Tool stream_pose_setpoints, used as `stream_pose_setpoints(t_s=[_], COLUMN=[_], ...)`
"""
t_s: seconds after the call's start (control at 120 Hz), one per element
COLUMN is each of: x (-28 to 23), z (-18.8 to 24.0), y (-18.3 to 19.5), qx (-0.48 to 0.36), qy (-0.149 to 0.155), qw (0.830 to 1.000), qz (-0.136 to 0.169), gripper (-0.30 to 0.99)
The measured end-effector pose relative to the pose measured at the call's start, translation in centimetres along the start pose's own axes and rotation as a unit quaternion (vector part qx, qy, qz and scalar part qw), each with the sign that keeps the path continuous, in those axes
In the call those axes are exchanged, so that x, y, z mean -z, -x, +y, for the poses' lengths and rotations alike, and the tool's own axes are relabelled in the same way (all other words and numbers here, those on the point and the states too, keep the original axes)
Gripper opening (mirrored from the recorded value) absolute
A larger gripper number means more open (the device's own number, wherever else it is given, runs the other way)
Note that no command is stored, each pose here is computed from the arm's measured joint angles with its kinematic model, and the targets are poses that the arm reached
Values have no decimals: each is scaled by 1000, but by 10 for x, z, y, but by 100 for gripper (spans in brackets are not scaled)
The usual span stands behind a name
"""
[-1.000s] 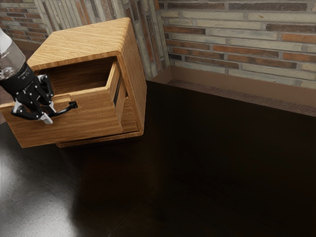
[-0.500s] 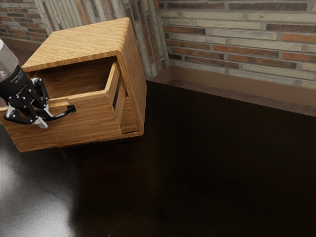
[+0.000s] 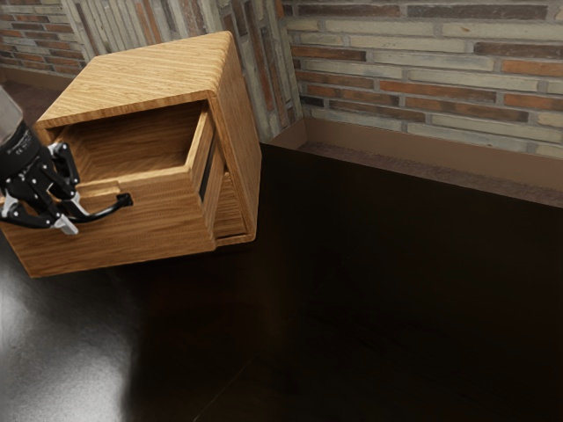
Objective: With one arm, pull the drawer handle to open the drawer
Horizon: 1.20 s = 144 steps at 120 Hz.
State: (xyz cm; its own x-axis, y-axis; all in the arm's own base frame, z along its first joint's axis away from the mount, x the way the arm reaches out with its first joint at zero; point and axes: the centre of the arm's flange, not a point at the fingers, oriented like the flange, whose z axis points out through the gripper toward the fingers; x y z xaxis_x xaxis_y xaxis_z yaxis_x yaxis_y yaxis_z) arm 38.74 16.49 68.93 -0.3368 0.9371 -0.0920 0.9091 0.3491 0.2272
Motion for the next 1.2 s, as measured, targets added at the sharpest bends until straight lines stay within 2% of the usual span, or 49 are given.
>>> stream_pose_setpoints(t_s=[0.417, 0.592, 0.633, 0.725, 0.783, 0.842, 0.867, 0.908, 0.958, 1.017, 1.1, 1.2], x=[6, 41, 58, 123, 161, 176, 173, 162, 156, 151, 146, 148], z=[-20, -51, -62, -81, -78, -43, -26, -12, -16, -26, -38, -51], y=[4, 16, 22, 29, 21, 30, 50, 89, 121, 140, 146, 146], qx=[-2, -13, -18, -25, -21, -58, -93, -150, -195, -221, -234, -247], qy=[2, 30, 44, 93, 100, 70, 48, 13, -16, -48, -87, -114], qw=[1000, 999, 999, 995, 995, 996, 994, 989, 980, 973, 967, 960], qz=[0, 2, 3, 6, 5, -12, -14, 0, 22, 40, 58, 68], gripper=[9, 9, 13, 33, 42, 48, 51, 54, 58, 61, 64, 66])
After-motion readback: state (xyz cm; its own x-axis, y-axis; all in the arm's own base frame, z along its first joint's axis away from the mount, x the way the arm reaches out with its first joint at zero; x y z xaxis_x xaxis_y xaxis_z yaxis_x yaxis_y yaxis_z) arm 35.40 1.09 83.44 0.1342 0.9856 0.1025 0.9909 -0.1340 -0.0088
